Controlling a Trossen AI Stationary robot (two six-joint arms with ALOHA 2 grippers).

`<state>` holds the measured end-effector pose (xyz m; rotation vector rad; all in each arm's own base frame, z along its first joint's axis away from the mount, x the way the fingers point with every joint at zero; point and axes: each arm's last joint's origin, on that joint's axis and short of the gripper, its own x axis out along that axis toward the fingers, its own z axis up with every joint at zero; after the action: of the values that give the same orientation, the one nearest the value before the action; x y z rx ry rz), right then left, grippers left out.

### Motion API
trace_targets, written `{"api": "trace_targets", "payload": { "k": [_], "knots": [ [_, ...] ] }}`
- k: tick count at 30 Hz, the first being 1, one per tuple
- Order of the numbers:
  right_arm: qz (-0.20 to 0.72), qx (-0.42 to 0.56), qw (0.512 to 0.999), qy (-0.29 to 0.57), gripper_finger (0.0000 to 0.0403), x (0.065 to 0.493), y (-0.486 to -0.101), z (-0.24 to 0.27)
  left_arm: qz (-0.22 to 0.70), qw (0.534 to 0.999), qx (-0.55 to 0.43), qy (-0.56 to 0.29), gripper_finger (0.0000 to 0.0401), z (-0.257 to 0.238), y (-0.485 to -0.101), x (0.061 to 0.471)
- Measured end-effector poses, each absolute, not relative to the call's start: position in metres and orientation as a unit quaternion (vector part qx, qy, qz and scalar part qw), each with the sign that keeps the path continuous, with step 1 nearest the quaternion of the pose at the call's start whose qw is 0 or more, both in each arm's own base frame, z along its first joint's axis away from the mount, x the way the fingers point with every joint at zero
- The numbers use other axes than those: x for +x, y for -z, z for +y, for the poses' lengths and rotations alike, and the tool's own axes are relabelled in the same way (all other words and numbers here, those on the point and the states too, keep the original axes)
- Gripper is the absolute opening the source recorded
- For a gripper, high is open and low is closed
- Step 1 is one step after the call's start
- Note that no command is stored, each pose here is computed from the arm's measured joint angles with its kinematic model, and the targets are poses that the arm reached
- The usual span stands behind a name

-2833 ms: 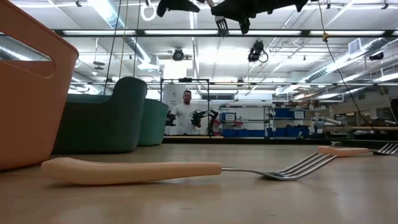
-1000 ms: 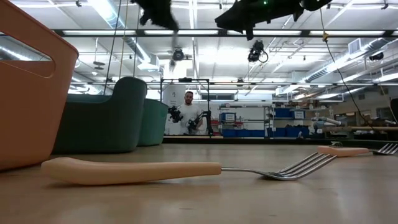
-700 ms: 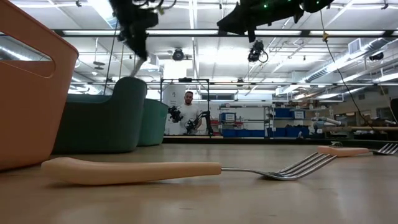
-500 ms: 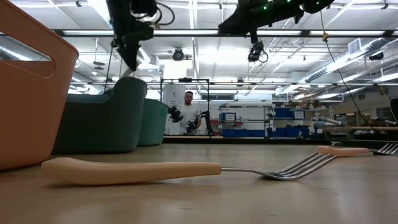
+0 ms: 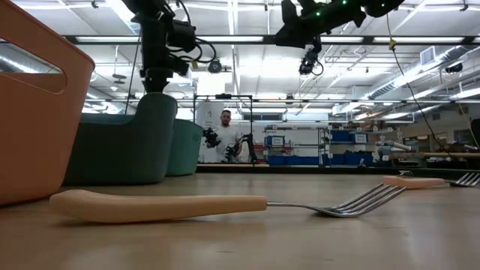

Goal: Sort silverware by color (type)
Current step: Put the white fork into the green bin, then put the black fork into the orange bin

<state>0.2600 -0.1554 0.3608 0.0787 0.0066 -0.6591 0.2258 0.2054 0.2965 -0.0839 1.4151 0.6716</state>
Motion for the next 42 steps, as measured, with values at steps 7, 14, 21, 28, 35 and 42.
{"api": "trace_targets", "payload": {
  "k": [7, 14, 21, 28, 35, 42],
  "knots": [
    [0.012, 0.124, 0.902, 0.414, 0.0105, 0.254, -0.352, -0.161, 0.606, 0.727, -0.041, -0.321, 0.0131, 0.208, -0.298, 0.232],
    [0.11, 0.26, 0.844, 0.455, 0.0105, 0.243, -0.322, -0.162, 0.502, 0.788, -0.012, -0.357, 0.0132, 0.202, -0.335, 0.226],
    [0.281, 0.351, 0.749, 0.487, 0.0104, 0.222, -0.288, -0.146, 0.374, 0.851, 0.009, -0.37, 0.0132, 0.189, -0.375, 0.218],
    [0.339, 0.428, 0.631, 0.55, 0.0104, 0.203, -0.272, -0.131, 0.306, 0.875, 0.011, -0.375, 0.0132, 0.174, -0.395, 0.216],
    [0.325, 0.496, 0.528, 0.608, 0.0104, 0.187, -0.227, -0.125, 0.301, 0.883, 0.018, -0.359, 0.0132, 0.163, -0.398, 0.22],
    [0.285, 0.543, 0.44, 0.656, 0.0104, 0.171, -0.185, -0.117, 0.306, 0.882, 0.024, -0.357, 0.0132, 0.163, -0.398, 0.219]
  ]
}}
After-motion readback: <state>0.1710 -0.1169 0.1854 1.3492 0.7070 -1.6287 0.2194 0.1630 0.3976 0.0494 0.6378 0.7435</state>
